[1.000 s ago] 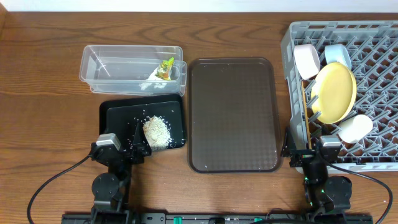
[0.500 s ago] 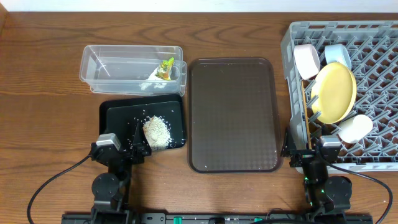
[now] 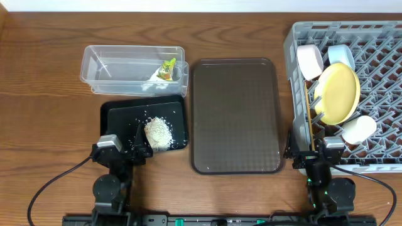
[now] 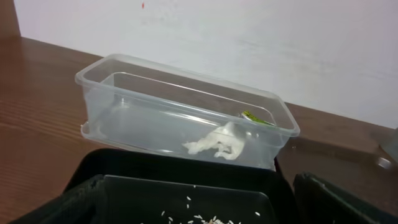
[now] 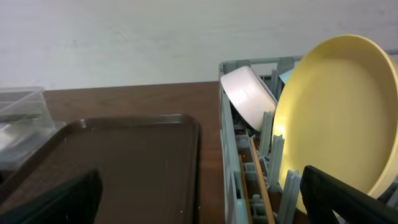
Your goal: Sort waste into correct bins and load items into the dishwasher rack
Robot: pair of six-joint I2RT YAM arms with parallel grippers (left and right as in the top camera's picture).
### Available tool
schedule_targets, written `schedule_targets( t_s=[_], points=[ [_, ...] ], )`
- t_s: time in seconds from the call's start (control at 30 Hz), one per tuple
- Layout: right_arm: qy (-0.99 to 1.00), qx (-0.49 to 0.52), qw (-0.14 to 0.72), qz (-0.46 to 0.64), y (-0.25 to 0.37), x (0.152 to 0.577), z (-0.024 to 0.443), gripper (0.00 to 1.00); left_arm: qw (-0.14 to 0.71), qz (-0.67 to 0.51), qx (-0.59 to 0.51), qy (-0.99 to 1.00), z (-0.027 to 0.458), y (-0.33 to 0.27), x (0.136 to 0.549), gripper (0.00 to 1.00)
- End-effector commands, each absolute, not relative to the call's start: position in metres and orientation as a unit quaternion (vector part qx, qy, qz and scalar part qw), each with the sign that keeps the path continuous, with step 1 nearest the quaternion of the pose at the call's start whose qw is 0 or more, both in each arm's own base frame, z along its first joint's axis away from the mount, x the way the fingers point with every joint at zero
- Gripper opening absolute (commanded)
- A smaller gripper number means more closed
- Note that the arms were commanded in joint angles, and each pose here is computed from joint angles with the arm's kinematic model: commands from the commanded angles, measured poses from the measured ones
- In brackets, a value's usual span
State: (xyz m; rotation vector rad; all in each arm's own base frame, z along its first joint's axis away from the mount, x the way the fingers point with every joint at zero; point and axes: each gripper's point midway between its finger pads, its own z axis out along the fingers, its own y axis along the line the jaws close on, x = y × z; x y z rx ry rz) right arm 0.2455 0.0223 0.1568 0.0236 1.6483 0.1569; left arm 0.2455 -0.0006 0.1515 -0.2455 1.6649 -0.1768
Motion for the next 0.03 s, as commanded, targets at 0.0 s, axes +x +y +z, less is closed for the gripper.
schedule_targets(
  t_s=[0.0],
  points=[
    [0.733, 0.002, 0.676, 0.071, 0.0252, 0.2450, 0.1563, 0.99, 0.641, -0.065, -0.111, 0.757, 0.1330, 0.0023, 0.2442, 0.96]
  ],
)
